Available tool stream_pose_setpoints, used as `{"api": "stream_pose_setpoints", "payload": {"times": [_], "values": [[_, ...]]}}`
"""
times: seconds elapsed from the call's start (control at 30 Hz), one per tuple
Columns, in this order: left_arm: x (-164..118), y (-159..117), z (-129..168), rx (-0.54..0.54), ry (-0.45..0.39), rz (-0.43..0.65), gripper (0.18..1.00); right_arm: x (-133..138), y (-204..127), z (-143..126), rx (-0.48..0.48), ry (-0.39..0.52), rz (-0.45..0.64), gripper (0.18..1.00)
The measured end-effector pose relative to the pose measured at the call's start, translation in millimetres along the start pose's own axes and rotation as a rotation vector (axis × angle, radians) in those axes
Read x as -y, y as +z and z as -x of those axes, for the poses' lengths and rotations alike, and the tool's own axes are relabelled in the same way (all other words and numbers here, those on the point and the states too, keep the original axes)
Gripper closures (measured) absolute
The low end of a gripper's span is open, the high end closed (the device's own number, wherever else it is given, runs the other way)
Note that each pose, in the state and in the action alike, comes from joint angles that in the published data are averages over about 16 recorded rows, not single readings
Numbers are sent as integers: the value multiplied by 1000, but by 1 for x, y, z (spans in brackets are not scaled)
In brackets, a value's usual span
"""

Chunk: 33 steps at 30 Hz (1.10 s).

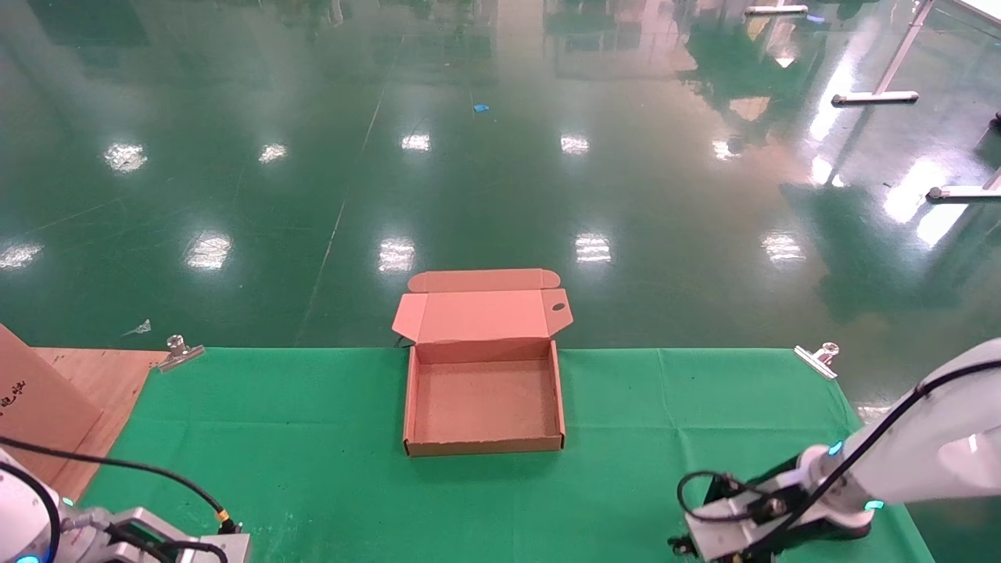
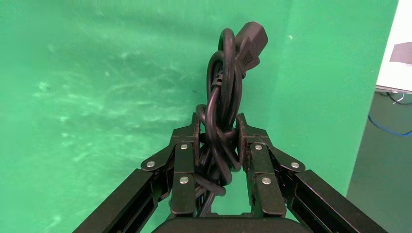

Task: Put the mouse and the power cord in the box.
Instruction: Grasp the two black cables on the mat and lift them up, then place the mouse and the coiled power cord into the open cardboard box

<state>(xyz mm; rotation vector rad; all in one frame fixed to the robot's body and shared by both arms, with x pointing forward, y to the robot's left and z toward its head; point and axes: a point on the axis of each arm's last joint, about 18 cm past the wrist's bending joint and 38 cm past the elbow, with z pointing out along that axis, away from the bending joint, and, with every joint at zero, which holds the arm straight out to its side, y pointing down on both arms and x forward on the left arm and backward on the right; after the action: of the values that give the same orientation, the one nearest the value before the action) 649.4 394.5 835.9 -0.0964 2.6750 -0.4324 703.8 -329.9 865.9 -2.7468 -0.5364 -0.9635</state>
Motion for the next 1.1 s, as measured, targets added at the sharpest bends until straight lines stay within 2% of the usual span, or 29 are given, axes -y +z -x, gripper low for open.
{"api": "stream_pose_setpoints", "payload": {"times": [0.3, 0.63, 0.87, 1.1], "values": [[55, -59, 40, 82, 118, -40, 857, 15, -70, -52, -133, -45, -83, 910], [164, -137, 90, 263, 317, -84, 858, 73, -145, -125, -291, -147, -161, 912], [231, -173, 117, 429, 429, -110, 858, 117, -164, -160, -347, -207, -173, 912], [259, -186, 133, 548, 469, -127, 859, 142, -165, -173, -359, -241, -181, 913]]}}
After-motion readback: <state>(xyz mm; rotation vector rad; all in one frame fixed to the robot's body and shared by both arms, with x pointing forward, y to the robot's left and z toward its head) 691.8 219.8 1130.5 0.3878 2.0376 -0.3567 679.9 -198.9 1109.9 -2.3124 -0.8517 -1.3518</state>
